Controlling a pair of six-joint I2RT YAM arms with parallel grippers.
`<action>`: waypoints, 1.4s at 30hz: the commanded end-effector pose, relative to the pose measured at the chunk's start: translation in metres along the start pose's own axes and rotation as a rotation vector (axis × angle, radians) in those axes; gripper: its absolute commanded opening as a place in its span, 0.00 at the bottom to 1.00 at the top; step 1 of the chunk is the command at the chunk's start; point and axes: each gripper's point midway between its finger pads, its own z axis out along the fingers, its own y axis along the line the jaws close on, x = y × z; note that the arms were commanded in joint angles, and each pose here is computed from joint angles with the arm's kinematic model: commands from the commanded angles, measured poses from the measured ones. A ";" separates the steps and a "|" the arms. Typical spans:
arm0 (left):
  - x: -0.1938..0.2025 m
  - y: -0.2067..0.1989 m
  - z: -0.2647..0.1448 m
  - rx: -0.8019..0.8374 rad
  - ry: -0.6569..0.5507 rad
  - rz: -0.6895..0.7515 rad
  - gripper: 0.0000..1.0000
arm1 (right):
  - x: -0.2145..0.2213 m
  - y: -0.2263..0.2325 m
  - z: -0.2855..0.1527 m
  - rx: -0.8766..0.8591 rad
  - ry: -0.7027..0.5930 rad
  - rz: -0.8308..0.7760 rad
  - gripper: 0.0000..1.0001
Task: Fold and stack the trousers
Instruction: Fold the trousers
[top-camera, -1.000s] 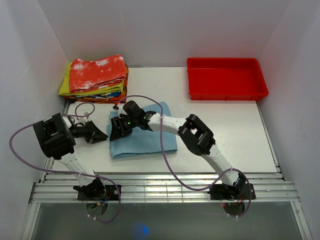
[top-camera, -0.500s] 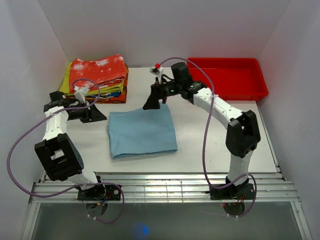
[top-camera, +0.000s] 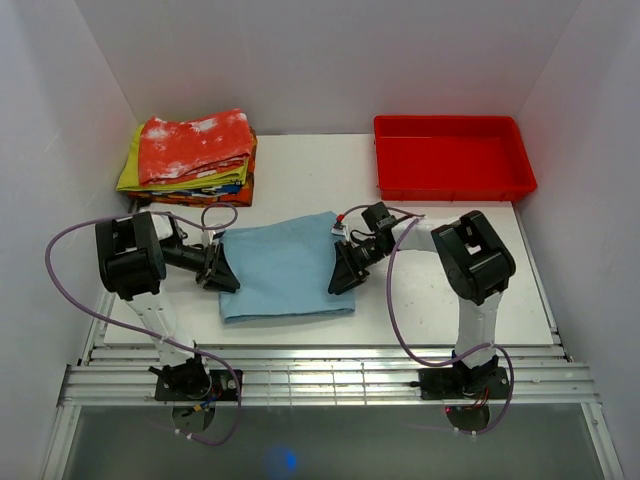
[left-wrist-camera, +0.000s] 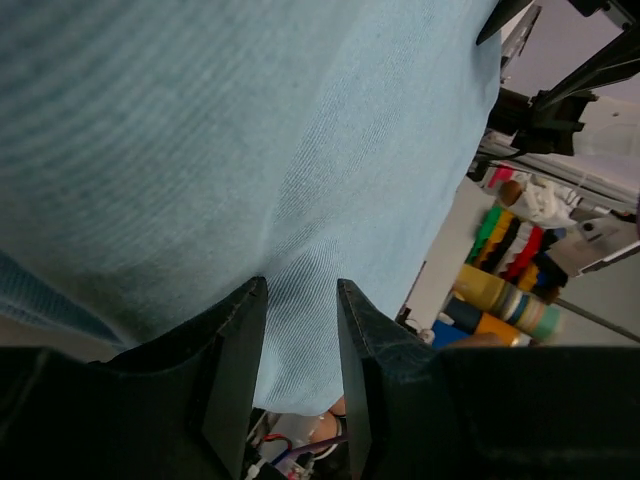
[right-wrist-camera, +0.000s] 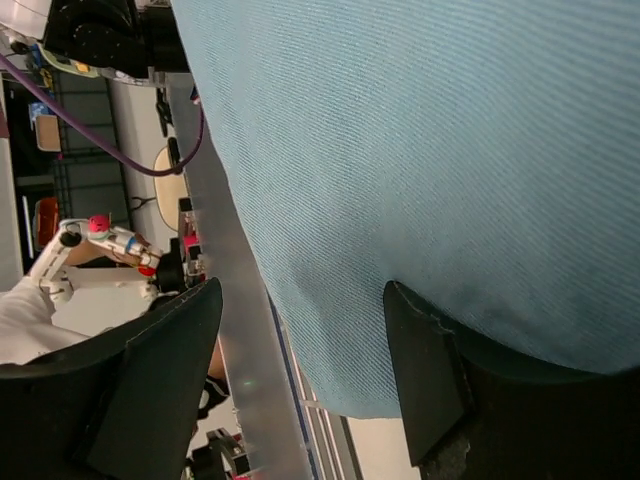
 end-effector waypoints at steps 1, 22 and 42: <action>0.008 0.035 -0.007 -0.151 0.034 -0.009 0.47 | 0.006 -0.030 0.005 0.128 -0.024 0.043 0.74; -0.089 -0.021 -0.035 0.102 -0.354 0.165 0.49 | -0.183 0.008 -0.024 0.163 -0.308 -0.340 0.73; -0.141 -0.061 -0.093 -0.093 -0.587 0.334 0.90 | -0.226 -0.038 -0.131 0.541 -0.461 -0.492 0.73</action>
